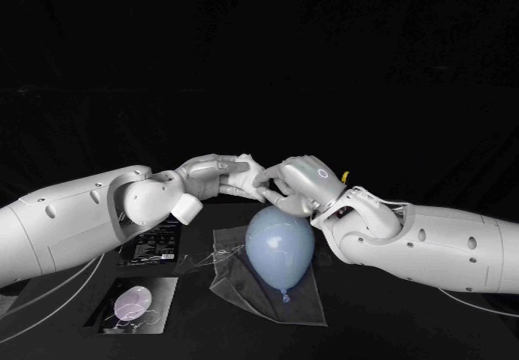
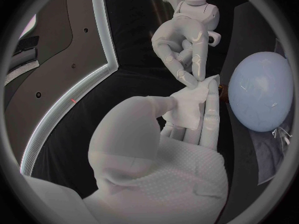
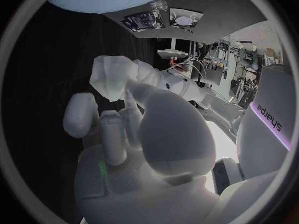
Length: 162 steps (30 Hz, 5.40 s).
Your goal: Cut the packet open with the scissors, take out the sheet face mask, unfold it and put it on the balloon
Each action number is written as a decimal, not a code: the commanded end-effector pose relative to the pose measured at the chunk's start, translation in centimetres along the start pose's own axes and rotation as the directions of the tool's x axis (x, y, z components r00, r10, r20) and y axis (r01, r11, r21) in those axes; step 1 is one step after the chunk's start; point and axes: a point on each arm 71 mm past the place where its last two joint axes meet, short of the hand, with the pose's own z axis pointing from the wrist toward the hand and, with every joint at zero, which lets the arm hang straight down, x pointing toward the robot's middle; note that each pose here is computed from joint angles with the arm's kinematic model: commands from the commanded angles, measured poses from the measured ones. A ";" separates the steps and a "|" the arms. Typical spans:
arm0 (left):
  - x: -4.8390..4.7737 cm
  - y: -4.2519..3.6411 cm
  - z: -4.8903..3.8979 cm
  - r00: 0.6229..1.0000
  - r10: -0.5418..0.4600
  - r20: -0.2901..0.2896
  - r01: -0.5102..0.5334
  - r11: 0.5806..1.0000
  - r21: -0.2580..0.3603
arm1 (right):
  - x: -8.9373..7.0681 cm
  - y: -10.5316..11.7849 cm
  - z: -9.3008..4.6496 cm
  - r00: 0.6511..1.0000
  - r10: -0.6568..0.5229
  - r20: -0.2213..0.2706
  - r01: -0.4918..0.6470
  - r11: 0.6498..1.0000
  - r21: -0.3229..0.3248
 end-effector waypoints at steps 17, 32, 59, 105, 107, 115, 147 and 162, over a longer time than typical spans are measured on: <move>0.25 -0.21 0.02 1.000 0.011 -0.026 -0.011 1.000 0.008 | 0.5 0.1 -0.3 0.995 -0.035 -0.088 0.035 0.999 -0.004; -0.07 -0.25 0.07 1.000 0.017 0.002 -0.017 1.000 0.011 | 0.6 0.1 -0.9 0.987 -0.036 -0.159 0.038 0.999 0.007; -0.34 -0.17 -0.20 1.000 0.016 0.009 -0.016 1.000 0.017 | -1.3 -0.8 -2.9 0.996 -0.014 -0.085 0.019 0.998 0.055; -0.03 -0.15 -0.32 1.000 -0.003 0.002 0.003 1.000 0.022 | 2.6 -1.4 -3.5 0.993 -0.024 0.118 0.017 0.998 0.065; -0.01 -0.14 -0.32 1.000 -0.003 0.002 0.003 1.000 0.021 | 2.7 -1.3 -3.4 0.993 -0.022 0.118 0.014 0.998 0.067; 0.14 -0.11 -0.32 1.000 -0.003 -0.005 0.003 1.000 0.018 | 2.9 -1.2 -3.1 0.992 -0.018 0.122 0.008 0.997 0.082; -0.01 -0.08 -0.44 1.000 -0.003 0.002 0.003 1.000 0.013 | 2.7 -0.4 -3.0 0.990 0.005 0.141 -0.015 0.997 0.072; -0.47 0.00 -0.54 0.998 0.007 0.065 -0.008 1.000 0.003 | 1.8 -0.2 -3.5 0.988 0.015 0.155 -0.025 0.998 0.063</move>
